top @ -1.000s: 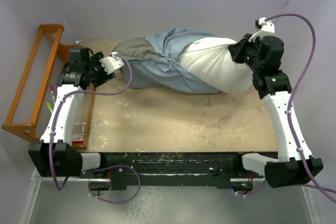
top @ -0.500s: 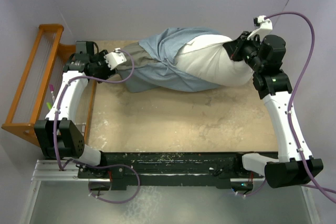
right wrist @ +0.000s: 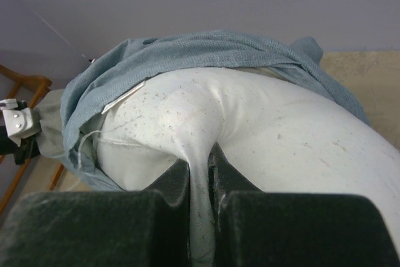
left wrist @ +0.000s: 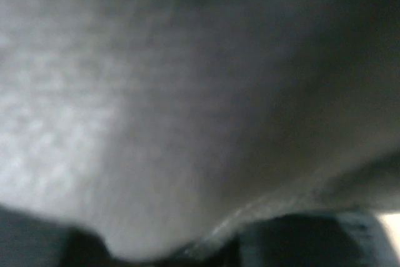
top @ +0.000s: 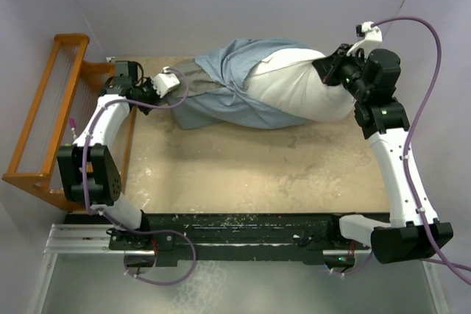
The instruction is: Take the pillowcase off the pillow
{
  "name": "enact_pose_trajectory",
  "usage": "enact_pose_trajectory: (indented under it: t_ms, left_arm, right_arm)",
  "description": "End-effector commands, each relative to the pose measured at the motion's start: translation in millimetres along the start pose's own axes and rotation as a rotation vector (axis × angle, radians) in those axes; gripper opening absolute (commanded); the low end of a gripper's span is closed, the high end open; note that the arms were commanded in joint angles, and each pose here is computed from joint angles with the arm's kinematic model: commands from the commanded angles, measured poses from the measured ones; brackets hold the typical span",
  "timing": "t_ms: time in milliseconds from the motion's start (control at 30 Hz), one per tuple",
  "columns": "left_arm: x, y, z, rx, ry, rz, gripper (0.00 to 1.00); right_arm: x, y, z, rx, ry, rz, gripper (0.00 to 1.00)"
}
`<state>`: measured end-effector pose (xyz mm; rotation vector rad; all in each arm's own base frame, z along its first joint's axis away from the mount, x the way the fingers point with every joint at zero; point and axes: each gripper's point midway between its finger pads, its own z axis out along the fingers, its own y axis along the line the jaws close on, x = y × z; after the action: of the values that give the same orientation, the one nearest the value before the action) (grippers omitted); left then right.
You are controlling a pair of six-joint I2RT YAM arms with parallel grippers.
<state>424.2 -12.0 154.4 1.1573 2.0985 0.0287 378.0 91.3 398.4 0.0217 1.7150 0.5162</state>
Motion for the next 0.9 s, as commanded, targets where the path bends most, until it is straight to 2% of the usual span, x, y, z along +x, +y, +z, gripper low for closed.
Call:
enact_pose_trajectory:
  t_ms: [0, 67, 167, 233, 333, 433, 533, 633, 733, 767, 800, 833, 867]
  left_arm:
    - [-33, 25, -4, -0.041, -0.141, -0.098, 0.02]
    - [-39, 38, -14, -0.124, -0.173, -0.095, 0.0]
    - [-51, 89, -50, -0.41, -0.197, -0.063, 0.0]
    - [-58, 131, -85, -0.633, -0.172, -0.052, 0.0]
    - [-70, 191, -146, -0.869, -0.152, -0.087, 0.0]
    - [-93, 239, -224, -1.029, -0.226, -0.156, 0.0]
    - [-113, 258, -272, -1.127, -0.274, -0.149, 0.0]
    - [-127, 267, -300, -1.203, -0.305, -0.107, 0.0]
    - [-125, 275, -308, -1.261, -0.28, -0.099, 0.0]
    - [-125, 271, -300, -1.213, -0.279, -0.108, 0.0]
    - [-125, 252, -277, -1.061, -0.28, -0.116, 0.0]
    - [-137, 226, -256, -0.919, -0.317, -0.108, 0.0]
    - [-152, 191, -234, -0.795, -0.333, -0.053, 0.06]
  right_arm:
    - [-99, 48, -37, -0.147, -0.319, -0.013, 0.0]
    - [-106, 47, -39, -0.139, -0.335, -0.005, 0.0]
    - [-120, 44, -41, -0.118, -0.367, 0.014, 0.0]
    - [-128, 41, -43, -0.098, -0.392, 0.031, 0.0]
    - [-139, 34, -46, -0.056, -0.432, 0.057, 0.0]
    - [-140, 25, -49, -0.009, -0.444, 0.07, 0.0]
    - [-131, 7, -48, 0.076, -0.425, 0.071, 0.0]
    - [-119, -21, -50, 0.21, -0.403, 0.064, 0.0]
    - [-109, -48, -56, 0.327, -0.38, 0.056, 0.0]
    - [-106, -53, -55, 0.336, -0.366, 0.061, 0.0]
    - [-101, -54, -52, 0.333, -0.34, 0.076, 0.0]
    - [-99, -50, -47, 0.304, -0.323, 0.095, 0.0]
    - [-95, -48, -42, 0.288, -0.29, 0.126, 0.0]
